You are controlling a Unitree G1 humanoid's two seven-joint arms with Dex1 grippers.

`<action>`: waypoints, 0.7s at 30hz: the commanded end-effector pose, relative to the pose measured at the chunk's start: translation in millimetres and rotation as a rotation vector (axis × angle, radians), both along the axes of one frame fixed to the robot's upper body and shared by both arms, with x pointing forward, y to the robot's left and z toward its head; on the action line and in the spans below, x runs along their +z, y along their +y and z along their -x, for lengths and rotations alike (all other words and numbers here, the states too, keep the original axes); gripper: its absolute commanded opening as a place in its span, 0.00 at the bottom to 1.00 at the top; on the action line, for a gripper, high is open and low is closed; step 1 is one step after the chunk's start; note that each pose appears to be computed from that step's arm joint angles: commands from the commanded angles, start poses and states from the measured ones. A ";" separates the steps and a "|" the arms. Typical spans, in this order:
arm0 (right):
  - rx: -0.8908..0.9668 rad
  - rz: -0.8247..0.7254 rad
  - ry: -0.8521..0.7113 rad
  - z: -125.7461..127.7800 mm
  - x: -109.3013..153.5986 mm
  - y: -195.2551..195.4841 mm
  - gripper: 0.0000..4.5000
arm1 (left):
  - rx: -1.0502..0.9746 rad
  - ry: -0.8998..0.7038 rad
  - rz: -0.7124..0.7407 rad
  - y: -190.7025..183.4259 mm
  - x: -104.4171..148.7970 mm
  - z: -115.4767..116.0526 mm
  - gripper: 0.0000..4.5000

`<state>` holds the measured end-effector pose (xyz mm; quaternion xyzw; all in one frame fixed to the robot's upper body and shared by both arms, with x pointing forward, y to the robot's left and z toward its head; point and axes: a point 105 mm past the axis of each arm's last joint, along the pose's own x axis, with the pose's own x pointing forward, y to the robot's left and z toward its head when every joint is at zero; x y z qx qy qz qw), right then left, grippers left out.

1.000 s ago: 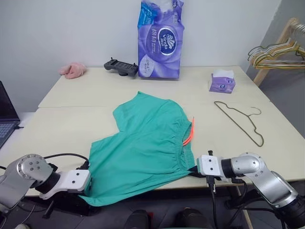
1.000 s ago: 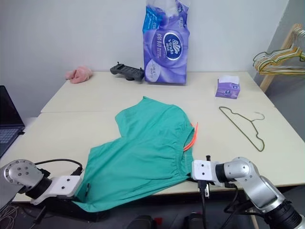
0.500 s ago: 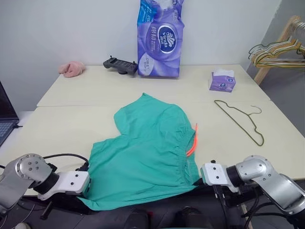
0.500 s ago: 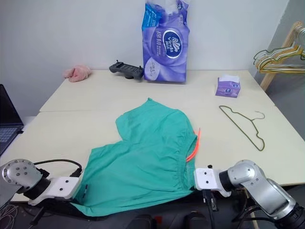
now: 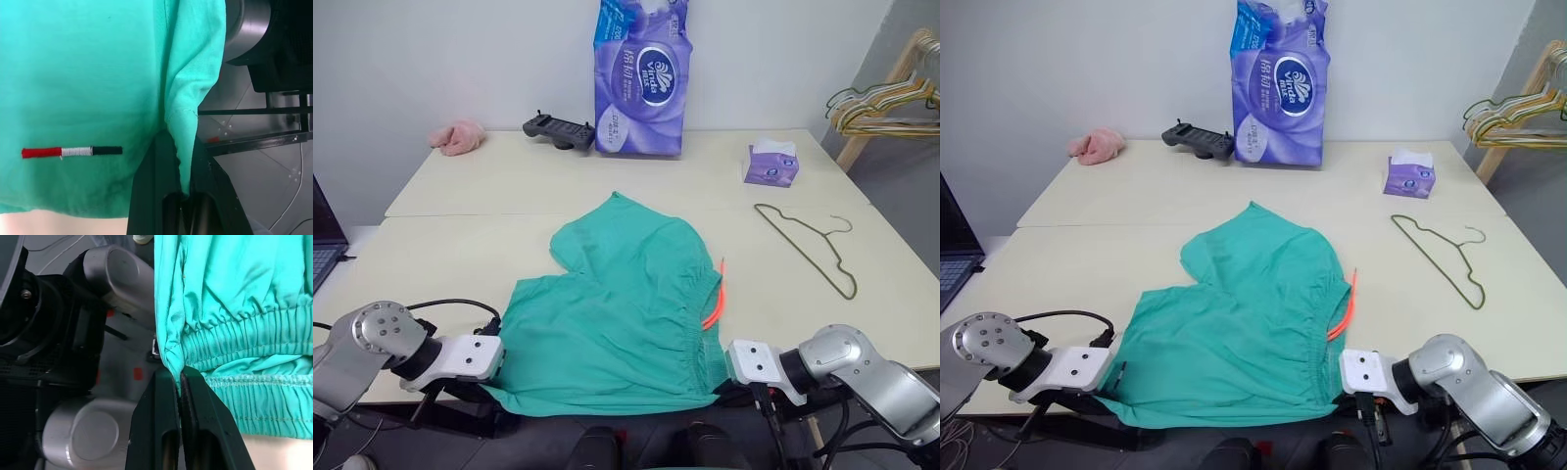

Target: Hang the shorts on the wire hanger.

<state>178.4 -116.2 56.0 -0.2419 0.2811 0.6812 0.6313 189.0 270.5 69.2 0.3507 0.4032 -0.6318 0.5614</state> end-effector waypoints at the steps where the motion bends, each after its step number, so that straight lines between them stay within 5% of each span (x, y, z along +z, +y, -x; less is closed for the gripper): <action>1: 0.026 -0.008 0.029 10.2 4.4 1.3 0.00 | -0.035 0.020 -0.014 2.8 3.5 6.2 0.00; 14: 0.017 -0.017 -0.014 6.6 2.5 4.2 0.00 | -0.036 0.005 -0.018 5.5 2.6 4.2 0.00; 17: 0.032 -0.031 -0.002 7.3 7.1 4.8 0.17 | -0.037 0.004 -0.015 4.7 2.8 3.5 0.00; 21: 0.054 -0.031 0.018 11.8 13.0 3.2 0.47 | -0.027 0.002 0.014 0.6 5.2 0.7 0.21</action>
